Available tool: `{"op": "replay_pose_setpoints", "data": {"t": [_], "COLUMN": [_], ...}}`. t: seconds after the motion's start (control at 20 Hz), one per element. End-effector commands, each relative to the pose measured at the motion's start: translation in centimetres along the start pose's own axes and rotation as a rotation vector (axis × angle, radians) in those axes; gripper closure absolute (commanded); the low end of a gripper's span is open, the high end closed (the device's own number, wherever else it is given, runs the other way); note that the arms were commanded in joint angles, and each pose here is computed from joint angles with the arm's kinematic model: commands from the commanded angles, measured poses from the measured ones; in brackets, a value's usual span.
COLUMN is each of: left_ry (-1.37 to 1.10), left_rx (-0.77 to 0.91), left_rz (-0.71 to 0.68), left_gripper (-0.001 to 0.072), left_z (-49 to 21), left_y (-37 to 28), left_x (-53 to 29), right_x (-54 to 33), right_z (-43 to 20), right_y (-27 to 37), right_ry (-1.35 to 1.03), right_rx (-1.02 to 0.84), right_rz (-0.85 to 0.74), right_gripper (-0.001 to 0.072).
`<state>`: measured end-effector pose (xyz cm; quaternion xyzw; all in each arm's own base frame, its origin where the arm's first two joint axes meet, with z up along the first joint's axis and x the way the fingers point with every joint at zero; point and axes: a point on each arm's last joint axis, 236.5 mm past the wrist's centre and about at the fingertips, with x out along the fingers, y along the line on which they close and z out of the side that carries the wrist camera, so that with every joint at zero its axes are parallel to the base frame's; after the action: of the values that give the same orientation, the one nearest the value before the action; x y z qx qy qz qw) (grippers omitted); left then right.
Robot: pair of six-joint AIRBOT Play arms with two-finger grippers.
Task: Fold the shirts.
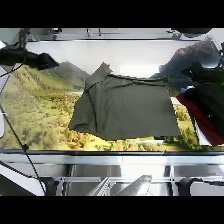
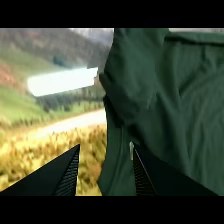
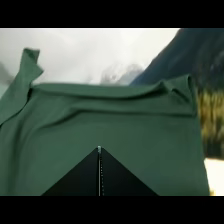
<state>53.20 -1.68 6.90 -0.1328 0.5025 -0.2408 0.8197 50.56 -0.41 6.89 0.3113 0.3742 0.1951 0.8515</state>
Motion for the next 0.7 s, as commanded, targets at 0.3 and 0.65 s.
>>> {"op": "replay_pose_setpoints", "data": {"t": [0.3, 0.65], "left_ry": [0.554, 0.623], "left_rx": [-0.341, -0.451], "left_rz": [-0.215, -0.210], "left_gripper": [0.0365, 0.0365], "left_z": [-20.9, -28.6], "left_y": [-2.2, -2.9], "left_x": [3.9, 7.1], "right_x": [-2.5, -3.1], "right_z": [-13.7, -17.0], "right_y": [3.3, 3.7], "right_ry": [0.415, 0.445], "right_rx": [0.141, 0.171], "right_rz": [0.218, 0.240], "right_gripper": [0.0691, 0.0690]}}
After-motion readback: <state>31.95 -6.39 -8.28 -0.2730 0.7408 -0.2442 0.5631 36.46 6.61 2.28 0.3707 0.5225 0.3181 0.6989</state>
